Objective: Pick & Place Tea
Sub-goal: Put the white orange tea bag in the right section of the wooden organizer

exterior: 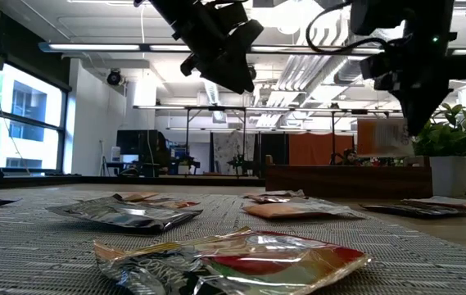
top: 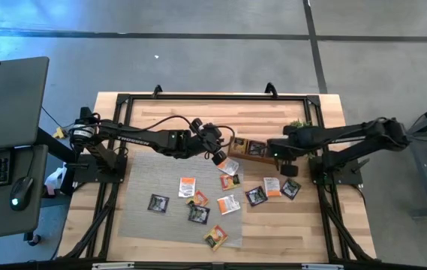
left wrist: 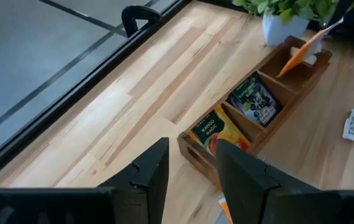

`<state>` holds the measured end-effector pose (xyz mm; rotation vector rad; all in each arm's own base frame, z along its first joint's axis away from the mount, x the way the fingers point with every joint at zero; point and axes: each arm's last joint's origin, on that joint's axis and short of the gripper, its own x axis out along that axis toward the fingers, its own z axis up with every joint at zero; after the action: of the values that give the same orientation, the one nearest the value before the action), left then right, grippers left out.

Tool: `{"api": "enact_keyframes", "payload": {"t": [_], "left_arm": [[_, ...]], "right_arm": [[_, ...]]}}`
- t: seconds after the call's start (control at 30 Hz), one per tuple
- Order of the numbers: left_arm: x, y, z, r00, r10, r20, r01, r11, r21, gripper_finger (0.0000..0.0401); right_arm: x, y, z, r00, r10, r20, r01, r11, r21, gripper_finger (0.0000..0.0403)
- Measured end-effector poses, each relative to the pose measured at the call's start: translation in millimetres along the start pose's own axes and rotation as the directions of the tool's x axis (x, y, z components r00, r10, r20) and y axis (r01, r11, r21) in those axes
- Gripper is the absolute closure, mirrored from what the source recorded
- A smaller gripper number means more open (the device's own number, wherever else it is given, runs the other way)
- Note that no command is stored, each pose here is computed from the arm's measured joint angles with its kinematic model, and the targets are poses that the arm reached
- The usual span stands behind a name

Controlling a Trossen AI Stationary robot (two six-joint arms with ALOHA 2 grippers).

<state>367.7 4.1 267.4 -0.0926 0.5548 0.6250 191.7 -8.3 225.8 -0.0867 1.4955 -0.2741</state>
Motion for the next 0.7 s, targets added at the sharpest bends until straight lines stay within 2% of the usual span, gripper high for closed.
{"api": "enact_keyframes", "payload": {"t": [0.13, 0.2, 0.3, 0.47, 0.57, 0.7], "left_arm": [[0, 0, 0, 1.000, 0.008, 0.003, -0.008, 1.000, 0.031, 0.0270], [0, 0, 0, 1.000, 0.009, 0.003, -0.009, 0.999, 0.032, 0.0270], [0, 0, 0, 1.000, 0.009, 0.003, -0.009, 0.999, 0.033, 0.0270], [0, 0, 0, 1.000, 0.009, 0.003, -0.009, 0.999, 0.033, 0.0270], [0, 0, 0, 1.000, 0.010, 0.003, -0.010, 0.998, 0.054, 0.0270], [0, 0, 0, 1.000, 0.010, 0.003, -0.010, 0.998, 0.061, 0.0270]], "right_arm": [[9, 3, 5, 0.998, 0.007, -0.056, -0.011, 0.997, -0.074, 0.0402], [12, 4, 5, 0.996, -0.022, -0.084, 0.012, 0.993, -0.121, 0.0400], [15, 2, 3, 0.984, -0.109, -0.140, 0.083, 0.979, -0.185, 0.0398], [11, -4, -4, 0.937, -0.267, -0.227, 0.198, 0.938, -0.286, 0.0400], [5, -6, -2, 0.927, -0.307, -0.216, 0.238, 0.925, -0.296, 0.0401], [-2, -7, 5, 0.939, -0.302, -0.168, 0.243, 0.922, -0.301, 0.0398]]}}
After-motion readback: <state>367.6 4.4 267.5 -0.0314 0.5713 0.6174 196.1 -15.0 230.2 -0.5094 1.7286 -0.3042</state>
